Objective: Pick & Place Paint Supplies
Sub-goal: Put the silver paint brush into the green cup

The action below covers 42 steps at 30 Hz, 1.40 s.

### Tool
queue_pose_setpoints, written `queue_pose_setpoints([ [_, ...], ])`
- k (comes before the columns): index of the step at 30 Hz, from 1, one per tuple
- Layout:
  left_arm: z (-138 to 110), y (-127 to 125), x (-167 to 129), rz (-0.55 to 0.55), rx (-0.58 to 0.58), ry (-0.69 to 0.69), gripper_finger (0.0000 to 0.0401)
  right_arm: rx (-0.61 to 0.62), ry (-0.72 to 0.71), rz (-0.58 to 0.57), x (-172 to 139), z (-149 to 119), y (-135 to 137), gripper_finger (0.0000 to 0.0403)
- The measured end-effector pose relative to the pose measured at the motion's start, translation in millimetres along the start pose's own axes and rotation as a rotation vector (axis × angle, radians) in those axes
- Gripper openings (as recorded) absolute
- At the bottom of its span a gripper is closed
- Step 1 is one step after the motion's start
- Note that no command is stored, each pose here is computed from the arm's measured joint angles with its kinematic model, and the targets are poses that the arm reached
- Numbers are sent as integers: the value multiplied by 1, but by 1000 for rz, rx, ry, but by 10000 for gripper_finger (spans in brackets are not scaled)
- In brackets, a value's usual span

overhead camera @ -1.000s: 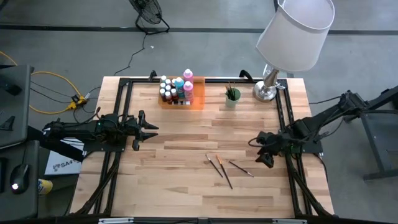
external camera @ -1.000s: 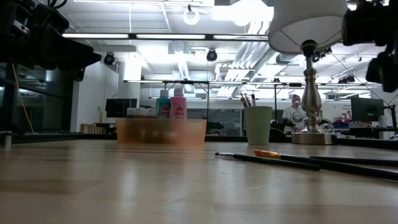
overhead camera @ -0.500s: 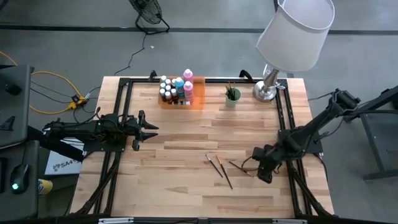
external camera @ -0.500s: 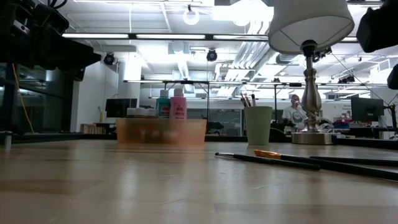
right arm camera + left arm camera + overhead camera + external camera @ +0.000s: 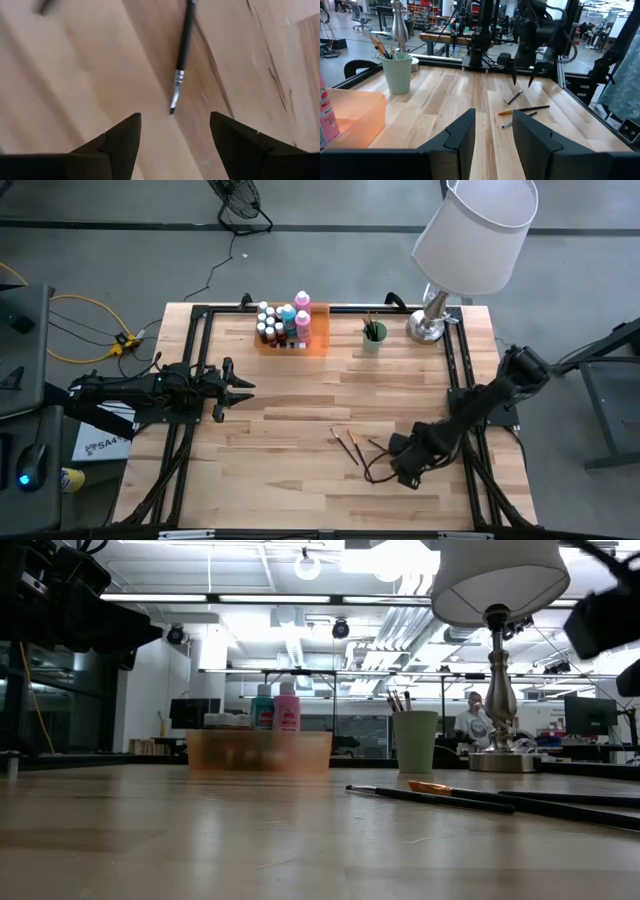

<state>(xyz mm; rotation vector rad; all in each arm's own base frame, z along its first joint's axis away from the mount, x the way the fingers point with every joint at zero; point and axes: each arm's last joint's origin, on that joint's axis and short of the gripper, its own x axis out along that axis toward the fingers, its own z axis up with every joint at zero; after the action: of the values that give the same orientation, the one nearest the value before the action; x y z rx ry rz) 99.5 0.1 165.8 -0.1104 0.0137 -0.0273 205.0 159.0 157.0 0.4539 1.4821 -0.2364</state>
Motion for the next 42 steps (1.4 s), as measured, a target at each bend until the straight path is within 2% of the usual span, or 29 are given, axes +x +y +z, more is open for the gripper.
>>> queue_pose_setpoints([
  [4,0,0,0,0,0,0,126,3,29,-55,13,2,4,231],
  [15,0,0,0,0,0,0,126,8,35,-111,28,5,6,225],
  [28,0,0,0,0,0,0,126,7,28,-141,34,5,5,110],
  [42,0,0,0,0,0,0,126,9,47,-131,35,0,7,13],
])
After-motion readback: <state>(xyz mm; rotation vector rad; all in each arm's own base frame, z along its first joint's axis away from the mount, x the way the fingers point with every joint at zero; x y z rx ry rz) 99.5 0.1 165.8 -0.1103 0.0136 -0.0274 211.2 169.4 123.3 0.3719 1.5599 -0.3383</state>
